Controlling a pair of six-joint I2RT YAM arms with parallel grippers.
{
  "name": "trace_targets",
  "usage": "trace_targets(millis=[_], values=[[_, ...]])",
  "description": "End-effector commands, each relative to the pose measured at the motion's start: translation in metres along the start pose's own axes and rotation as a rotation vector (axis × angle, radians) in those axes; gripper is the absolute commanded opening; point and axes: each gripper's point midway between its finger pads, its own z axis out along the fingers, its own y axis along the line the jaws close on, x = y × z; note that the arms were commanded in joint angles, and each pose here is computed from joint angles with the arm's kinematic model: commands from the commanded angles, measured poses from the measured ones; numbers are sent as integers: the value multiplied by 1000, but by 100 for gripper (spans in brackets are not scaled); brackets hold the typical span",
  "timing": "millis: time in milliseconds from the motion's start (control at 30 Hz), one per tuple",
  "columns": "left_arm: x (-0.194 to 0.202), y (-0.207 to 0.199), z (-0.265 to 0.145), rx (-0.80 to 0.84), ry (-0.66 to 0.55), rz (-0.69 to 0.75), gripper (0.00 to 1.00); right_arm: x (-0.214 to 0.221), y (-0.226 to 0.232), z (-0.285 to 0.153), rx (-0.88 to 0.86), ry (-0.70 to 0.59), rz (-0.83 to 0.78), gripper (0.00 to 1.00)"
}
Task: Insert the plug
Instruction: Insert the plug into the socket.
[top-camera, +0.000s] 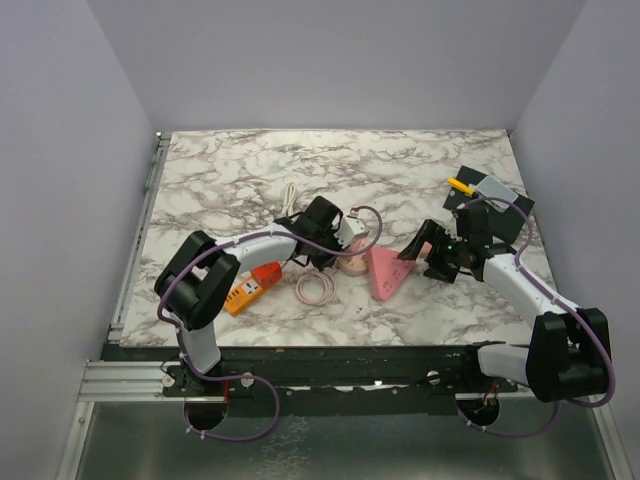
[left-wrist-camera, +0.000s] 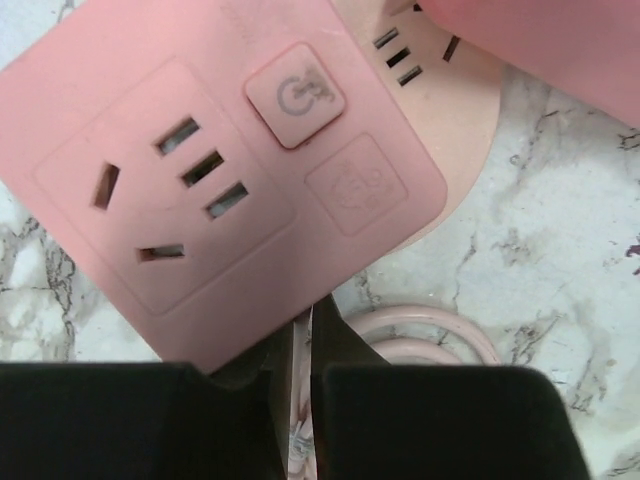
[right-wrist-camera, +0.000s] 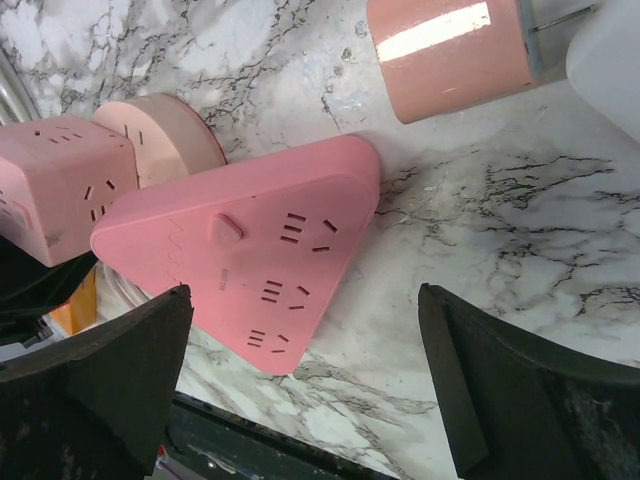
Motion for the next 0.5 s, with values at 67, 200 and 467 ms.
trace_targets(millis=[67,200,467], values=[[-14,-12,-25,-54,-38,-72,37,8,3,-3,-37,29,-4,100],[-20,-13,-43,-61,-63,-76,99,14,5,3,-67,54,3,100],[-61,-20,-87,36,-164,89,99,10,-2,15,-33,67,-12,100]])
